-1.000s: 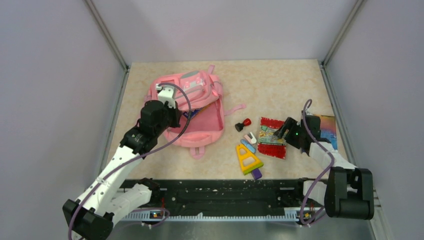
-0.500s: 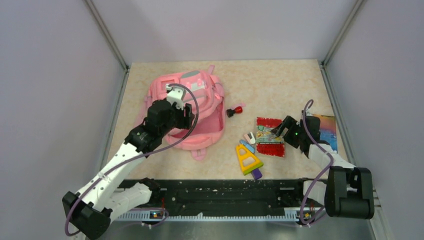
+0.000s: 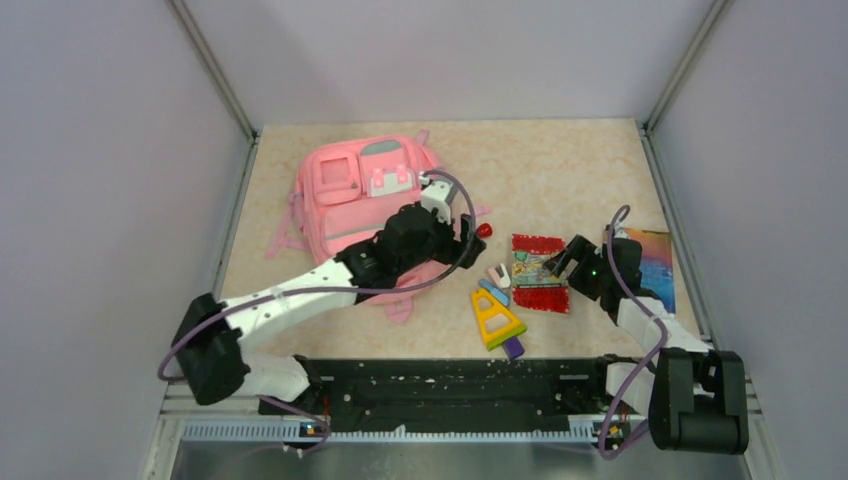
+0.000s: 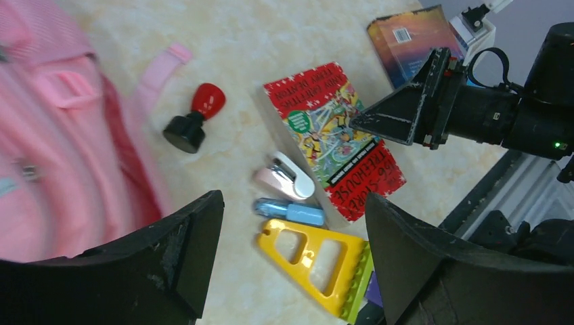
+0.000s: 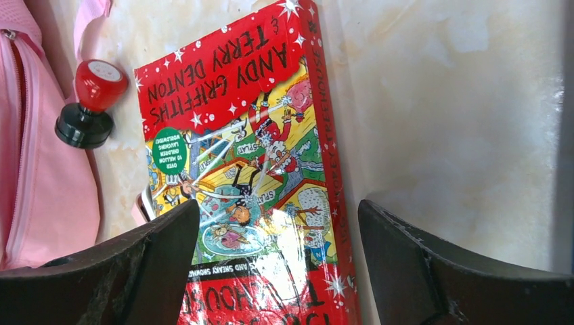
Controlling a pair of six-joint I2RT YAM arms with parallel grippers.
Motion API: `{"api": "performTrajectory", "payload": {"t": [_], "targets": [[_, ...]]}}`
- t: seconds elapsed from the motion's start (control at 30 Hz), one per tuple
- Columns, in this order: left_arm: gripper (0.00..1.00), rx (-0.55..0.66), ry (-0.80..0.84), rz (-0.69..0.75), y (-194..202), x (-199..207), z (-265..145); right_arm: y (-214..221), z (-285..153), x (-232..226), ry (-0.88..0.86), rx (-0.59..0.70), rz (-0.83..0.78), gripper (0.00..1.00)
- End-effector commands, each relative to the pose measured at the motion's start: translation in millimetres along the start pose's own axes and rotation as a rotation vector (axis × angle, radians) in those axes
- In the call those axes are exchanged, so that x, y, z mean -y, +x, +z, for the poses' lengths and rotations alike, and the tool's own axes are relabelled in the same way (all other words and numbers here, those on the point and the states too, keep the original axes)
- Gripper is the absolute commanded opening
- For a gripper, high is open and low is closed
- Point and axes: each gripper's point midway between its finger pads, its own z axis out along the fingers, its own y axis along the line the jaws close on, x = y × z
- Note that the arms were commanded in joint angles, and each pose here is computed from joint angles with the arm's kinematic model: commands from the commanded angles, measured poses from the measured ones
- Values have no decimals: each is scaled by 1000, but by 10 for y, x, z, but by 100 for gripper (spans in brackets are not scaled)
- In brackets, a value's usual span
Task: Pack the student bag
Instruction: Pick up the book from the center of the board.
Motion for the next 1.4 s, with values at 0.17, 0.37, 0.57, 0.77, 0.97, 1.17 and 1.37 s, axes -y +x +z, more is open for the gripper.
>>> {"api": "performTrajectory", "payload": {"t": [0.17,0.37,0.57,0.77,0.97,1.17,1.37], "targets": [[78,-3,237,-353,229,620,805,69,-24,76,24,10,-1,87],[68,-53,216,-384,545,580,1225,78,-26,44,3,8,-6,86],[68,-102,190,-388,784,527,1506,79,-34,40,-2,12,-9,86],[69,-169,126,-383,1040,423,1743,88,-27,29,-9,4,-12,86],[68,-210,123,-406,1202,432,1812,86,-29,32,-8,8,-12,86],[69,-220,66,-397,1312,331,1792,81,-22,22,-13,7,-13,86],[69,-239,91,-410,1377,418,1821,86,-12,16,-16,0,-13,86]]}}
